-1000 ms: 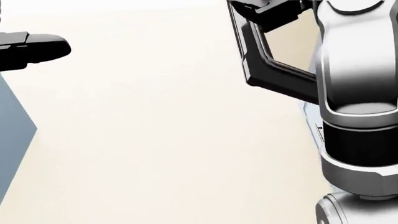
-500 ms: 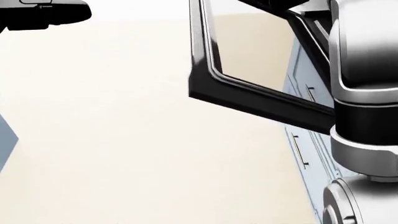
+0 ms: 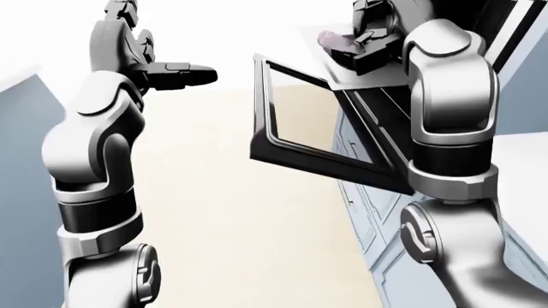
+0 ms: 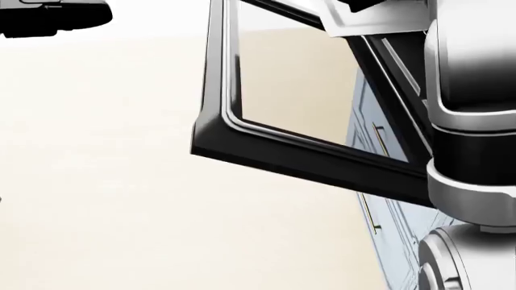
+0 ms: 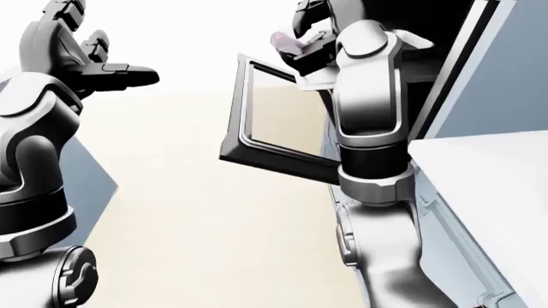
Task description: Place the eggplant on the top rack of the oven.
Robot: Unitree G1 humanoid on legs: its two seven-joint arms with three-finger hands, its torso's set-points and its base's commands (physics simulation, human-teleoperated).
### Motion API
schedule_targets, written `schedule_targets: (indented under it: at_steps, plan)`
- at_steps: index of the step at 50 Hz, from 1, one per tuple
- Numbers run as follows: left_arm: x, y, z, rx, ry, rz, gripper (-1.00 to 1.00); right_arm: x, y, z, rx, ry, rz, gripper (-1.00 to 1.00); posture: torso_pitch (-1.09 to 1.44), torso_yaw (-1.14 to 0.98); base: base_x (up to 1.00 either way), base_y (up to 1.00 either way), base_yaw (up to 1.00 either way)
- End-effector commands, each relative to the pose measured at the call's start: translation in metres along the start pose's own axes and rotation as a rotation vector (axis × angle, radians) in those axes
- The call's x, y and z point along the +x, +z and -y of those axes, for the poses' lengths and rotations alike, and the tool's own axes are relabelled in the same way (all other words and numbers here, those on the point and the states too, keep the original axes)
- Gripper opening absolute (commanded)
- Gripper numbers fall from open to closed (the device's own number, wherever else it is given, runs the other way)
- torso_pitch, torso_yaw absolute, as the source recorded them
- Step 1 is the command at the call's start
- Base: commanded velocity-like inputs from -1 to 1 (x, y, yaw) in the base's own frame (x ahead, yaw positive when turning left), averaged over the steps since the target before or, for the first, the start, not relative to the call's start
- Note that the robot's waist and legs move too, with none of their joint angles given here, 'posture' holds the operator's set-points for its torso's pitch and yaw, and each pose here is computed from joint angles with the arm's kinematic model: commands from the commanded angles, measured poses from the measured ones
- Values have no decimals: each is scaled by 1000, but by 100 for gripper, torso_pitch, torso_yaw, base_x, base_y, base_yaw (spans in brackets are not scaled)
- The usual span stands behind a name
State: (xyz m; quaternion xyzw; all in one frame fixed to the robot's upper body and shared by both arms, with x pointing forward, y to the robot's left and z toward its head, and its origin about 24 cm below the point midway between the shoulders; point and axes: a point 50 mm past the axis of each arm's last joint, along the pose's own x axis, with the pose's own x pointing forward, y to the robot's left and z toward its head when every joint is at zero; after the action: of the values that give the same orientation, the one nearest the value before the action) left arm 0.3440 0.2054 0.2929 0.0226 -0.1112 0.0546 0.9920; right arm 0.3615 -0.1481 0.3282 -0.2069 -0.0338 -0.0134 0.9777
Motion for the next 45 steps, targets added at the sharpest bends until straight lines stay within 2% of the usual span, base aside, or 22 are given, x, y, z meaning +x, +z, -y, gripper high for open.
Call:
schedule_targets:
  at_steps: [1,27,45]
  plan:
    - [-1,16,-4,-1,14,76,100,-7,24,4,-12,-21,105,-100,0,0,23,0,0]
    - [-2,16,-4,1,12,80,100,-9,28,5,-8,-22,109,-100,0,0,33,0,0]
    - [-1,23,-2,4,8,88,100,-8,35,13,2,-38,117,-100,0,0,35,-7,0]
